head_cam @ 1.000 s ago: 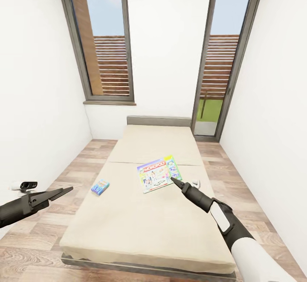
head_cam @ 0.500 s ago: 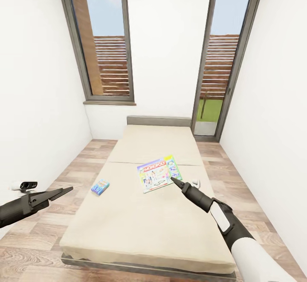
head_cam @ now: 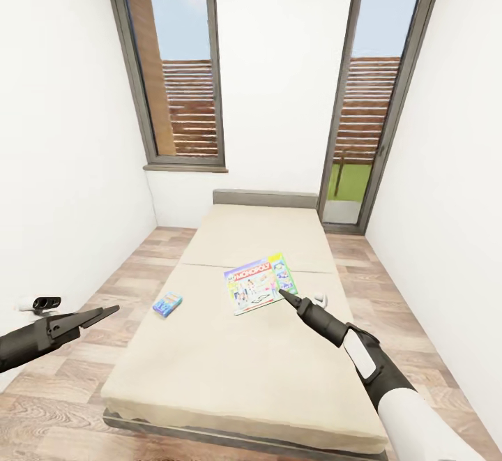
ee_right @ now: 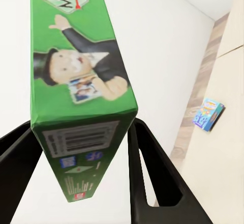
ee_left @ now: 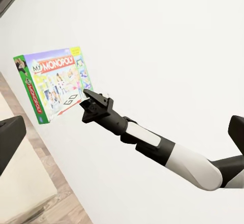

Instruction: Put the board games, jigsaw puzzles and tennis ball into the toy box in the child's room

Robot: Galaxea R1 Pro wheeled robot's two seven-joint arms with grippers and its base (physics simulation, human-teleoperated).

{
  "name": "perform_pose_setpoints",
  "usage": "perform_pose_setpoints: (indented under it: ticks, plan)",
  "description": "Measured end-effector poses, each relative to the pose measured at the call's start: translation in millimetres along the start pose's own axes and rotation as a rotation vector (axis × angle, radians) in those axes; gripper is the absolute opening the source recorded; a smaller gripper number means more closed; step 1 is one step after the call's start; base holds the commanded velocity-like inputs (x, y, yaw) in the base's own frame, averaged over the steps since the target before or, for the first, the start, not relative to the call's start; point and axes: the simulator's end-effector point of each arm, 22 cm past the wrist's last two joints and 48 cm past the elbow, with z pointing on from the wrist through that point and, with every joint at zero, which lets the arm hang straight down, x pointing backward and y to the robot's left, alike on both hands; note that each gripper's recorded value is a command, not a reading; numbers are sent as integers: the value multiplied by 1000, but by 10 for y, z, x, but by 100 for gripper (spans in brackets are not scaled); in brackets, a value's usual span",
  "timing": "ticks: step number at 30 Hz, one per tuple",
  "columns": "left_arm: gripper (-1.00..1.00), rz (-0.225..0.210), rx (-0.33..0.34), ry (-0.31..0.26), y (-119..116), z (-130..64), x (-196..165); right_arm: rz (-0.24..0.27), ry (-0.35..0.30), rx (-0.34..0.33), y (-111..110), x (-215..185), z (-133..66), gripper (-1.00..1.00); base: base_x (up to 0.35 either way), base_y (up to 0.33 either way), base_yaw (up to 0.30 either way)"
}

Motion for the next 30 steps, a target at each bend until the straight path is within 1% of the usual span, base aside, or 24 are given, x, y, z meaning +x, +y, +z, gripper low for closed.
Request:
perform_pose_setpoints:
  ticks: [8,30]
  plan:
    - [100,5,3,-1,-25,0,-8,-3,-2,-3,28,-13,-2,-100,-6,-74,260]
    - [100,22,11,-4,-95,0,-30,-19,-8,-9,99,-57,-11,-100,-1,-2,267]
